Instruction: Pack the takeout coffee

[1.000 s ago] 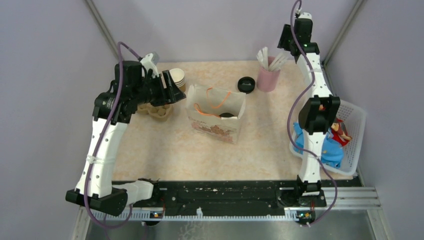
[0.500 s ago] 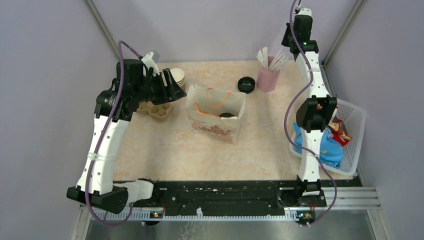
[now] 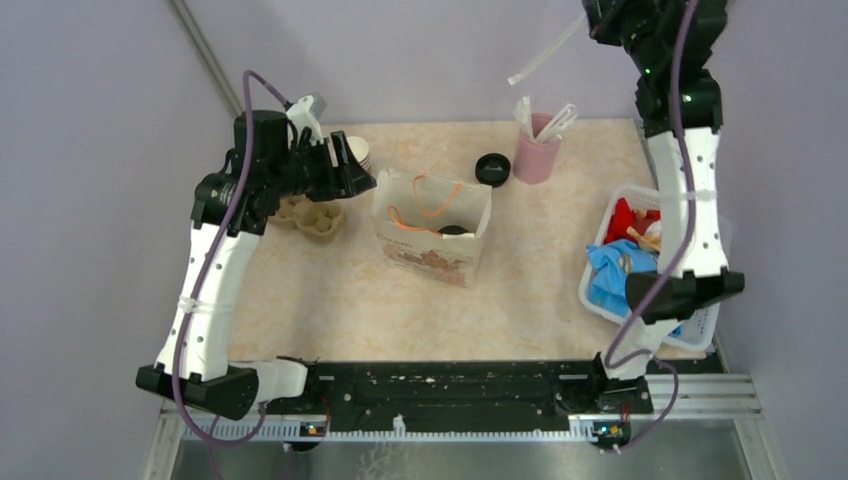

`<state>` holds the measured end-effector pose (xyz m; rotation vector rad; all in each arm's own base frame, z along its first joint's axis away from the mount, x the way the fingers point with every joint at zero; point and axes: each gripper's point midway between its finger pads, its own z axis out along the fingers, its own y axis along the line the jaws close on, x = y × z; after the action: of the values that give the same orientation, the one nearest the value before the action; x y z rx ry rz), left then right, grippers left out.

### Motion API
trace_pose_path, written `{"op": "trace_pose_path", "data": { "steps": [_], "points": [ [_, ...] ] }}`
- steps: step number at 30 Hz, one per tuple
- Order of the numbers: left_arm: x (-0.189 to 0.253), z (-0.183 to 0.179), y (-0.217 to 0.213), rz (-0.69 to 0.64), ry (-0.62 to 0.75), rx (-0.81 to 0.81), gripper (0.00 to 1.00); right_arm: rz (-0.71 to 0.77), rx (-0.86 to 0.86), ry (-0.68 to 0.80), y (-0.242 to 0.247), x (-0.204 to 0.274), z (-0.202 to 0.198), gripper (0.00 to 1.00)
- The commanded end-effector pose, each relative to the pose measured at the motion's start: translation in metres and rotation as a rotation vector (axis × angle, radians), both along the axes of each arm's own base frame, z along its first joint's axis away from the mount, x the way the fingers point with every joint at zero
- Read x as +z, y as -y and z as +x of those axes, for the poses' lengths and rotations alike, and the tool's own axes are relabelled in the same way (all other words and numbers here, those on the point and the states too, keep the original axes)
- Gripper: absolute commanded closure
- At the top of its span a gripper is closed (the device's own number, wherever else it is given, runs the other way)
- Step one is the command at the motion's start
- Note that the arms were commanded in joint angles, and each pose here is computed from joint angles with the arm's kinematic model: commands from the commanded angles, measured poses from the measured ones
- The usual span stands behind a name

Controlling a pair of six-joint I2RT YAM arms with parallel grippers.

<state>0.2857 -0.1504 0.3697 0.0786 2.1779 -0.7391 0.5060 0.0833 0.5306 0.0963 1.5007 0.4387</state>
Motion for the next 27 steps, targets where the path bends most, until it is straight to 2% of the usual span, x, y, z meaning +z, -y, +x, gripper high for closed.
{"op": "trace_pose_path", "data": {
  "steps": [1,6,10,17,27],
  "points": [
    [0.013,0.004,0.003,-0.011,0.088,-0.029,0.34,-0.008,0.302,0.118,-0.073,0.052,-0.097,1.0],
    [0.019,0.005,0.002,-0.008,0.11,-0.026,0.34,-0.007,0.504,0.098,-0.125,0.038,-0.158,1.0],
    [0.02,0.006,0.001,-0.009,0.114,-0.018,0.35,-0.055,0.616,0.047,-0.159,0.008,-0.187,1.0],
    [0.023,0.008,0.002,-0.02,0.117,-0.016,0.35,-0.15,0.669,-0.015,-0.206,-0.032,-0.198,1.0],
    [0.025,0.002,0.001,-0.038,0.122,-0.005,0.35,-0.384,0.695,-0.027,-0.267,-0.082,-0.208,1.0]
  ]
}}
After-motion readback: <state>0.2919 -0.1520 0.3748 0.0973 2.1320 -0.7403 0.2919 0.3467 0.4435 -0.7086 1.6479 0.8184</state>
